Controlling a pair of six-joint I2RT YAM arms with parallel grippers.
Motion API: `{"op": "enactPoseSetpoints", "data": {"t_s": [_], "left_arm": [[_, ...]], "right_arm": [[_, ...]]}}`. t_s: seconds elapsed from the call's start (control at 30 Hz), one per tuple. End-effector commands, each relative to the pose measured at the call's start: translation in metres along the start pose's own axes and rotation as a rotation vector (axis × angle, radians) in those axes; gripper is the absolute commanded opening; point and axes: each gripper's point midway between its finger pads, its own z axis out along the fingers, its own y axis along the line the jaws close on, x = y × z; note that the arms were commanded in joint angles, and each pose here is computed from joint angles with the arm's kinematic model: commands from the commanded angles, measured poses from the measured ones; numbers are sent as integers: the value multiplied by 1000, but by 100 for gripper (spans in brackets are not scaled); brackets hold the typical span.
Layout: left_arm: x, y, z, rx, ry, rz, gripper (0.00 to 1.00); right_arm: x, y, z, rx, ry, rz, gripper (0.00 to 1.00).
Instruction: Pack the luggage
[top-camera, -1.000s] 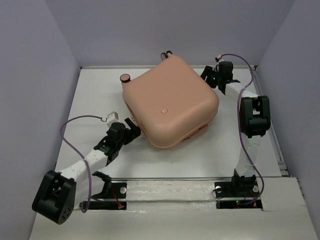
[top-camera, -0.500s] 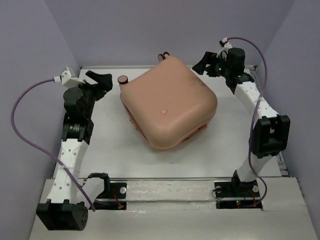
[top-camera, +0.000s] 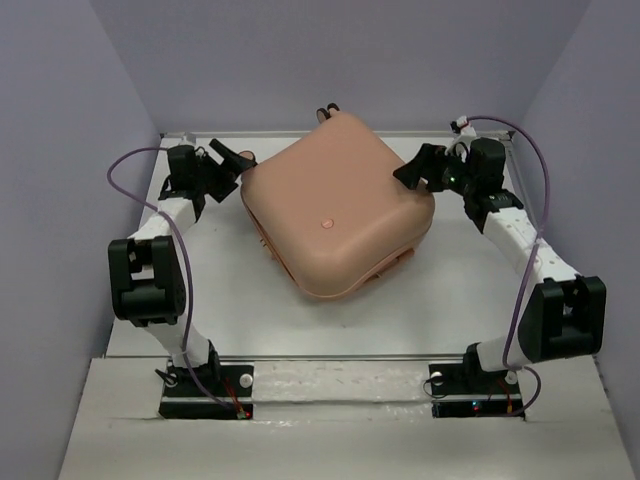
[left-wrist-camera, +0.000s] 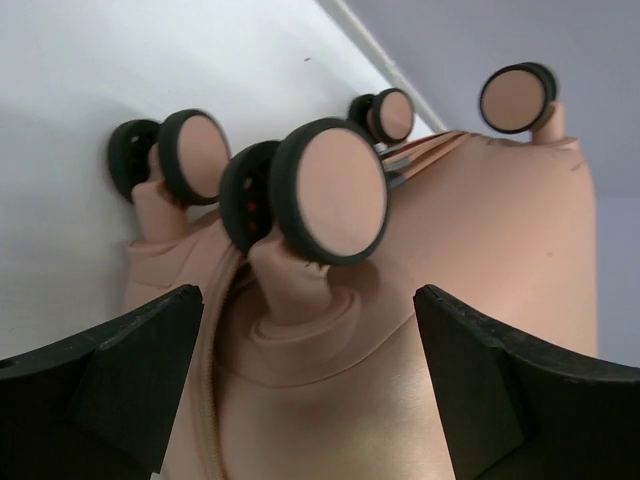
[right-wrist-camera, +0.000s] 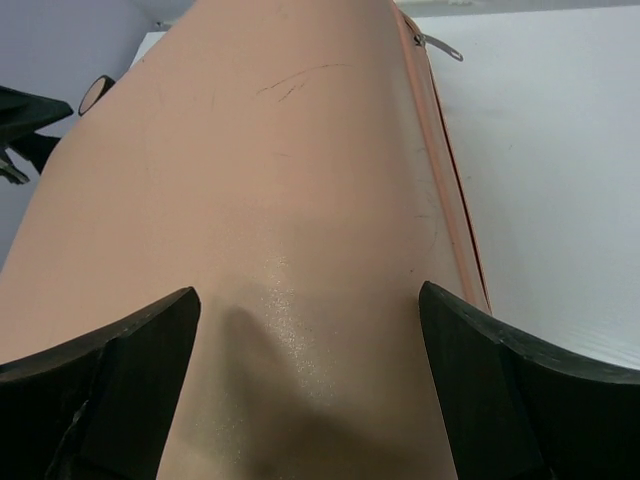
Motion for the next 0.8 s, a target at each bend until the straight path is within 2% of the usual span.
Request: {"op": "enactPoseSetpoints", "data": {"t_s": [0.0, 0.27, 0.43, 0.53, 0.67, 0.7, 0.77], "left_arm": [[-23, -58, 1, 212, -29, -10, 99], [-8, -52, 34, 292, 0, -136, 99], [-15, -56, 44, 326, -31, -172, 99], [-21, -63, 46, 374, -67, -205, 95], [-27, -75, 41, 460, -119, -223, 55], [-32, -82, 37, 496, -138, -212, 34], [-35, -89, 32, 527, -151, -212, 15]], "right_arm": [[8, 24, -14, -107, -15, -7, 96], [28, 39, -23, -168, 1, 4, 96], [42, 46, -25, -187, 24, 9, 96], [52, 53, -28, -205, 34, 2, 96], [59, 55, -37, -207, 34, 9, 96], [61, 55, -39, -209, 34, 6, 96], [63, 55, -43, -202, 26, 1, 96]]}}
